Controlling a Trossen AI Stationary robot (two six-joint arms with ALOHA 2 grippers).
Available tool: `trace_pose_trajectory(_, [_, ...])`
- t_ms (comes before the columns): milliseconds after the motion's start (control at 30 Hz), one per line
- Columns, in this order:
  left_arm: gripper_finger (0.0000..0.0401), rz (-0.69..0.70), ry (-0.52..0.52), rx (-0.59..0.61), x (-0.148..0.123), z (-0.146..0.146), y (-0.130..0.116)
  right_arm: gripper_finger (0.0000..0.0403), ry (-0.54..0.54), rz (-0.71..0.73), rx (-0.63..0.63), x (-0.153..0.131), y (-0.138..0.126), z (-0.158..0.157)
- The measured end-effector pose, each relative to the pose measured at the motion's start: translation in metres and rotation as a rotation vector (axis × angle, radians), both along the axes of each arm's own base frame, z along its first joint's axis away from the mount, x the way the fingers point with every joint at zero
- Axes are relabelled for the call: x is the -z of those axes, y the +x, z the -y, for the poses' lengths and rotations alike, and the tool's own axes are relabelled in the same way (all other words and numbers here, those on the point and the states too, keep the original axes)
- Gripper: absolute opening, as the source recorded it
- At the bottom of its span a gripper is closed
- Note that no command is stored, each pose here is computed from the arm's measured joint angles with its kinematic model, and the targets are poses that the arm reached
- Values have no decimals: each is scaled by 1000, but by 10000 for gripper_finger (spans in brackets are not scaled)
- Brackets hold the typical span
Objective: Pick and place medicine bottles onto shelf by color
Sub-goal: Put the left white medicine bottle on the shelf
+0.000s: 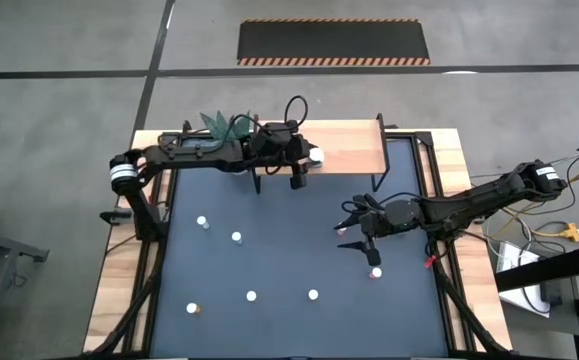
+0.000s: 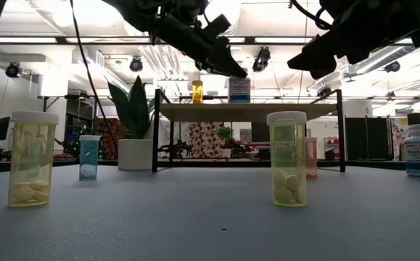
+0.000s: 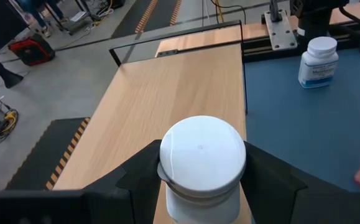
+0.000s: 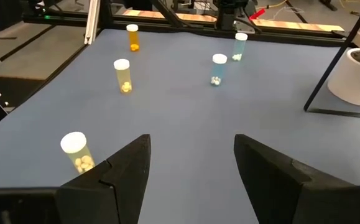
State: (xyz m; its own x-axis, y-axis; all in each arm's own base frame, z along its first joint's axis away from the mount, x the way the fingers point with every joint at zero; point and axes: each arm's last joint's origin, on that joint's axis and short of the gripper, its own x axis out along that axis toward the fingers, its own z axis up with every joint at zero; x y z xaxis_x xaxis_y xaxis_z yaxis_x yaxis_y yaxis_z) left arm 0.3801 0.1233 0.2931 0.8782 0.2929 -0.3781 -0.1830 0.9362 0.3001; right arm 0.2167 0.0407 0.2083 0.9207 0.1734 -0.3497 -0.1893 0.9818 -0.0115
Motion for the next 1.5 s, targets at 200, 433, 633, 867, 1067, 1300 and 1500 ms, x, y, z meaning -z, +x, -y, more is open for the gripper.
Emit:
trace_pose_trajectory(200, [179,1,2,1,-1,-1,0,224,5,-1,2,0,0,0])
trace_pose_trajectory(433, [180,-3,18,7,-1,-1,0,224,6,-1,2,0,0,0])
trace_pose_trajectory(633, [180,-3,18,3,-1,-3,-1,224,15,-2,6,0,0,0])
trace_pose_trajectory(867, [180,-3,18,3,-1,-3,-1,224,14,-2,6,0,0,0])
trace_pose_trajectory(1067, [180,-3,18,3,-1,-3,-1,224,19,-3,7,0,0,0])
trace_pose_trajectory(1300, [215,-2,7,-1,0,-3,-1,224,27,-5,11,0,0,0])
trace_pose_trajectory(1500, [269,-3,11,-1,0,-3,-1,224,29,-5,12,0,0,0])
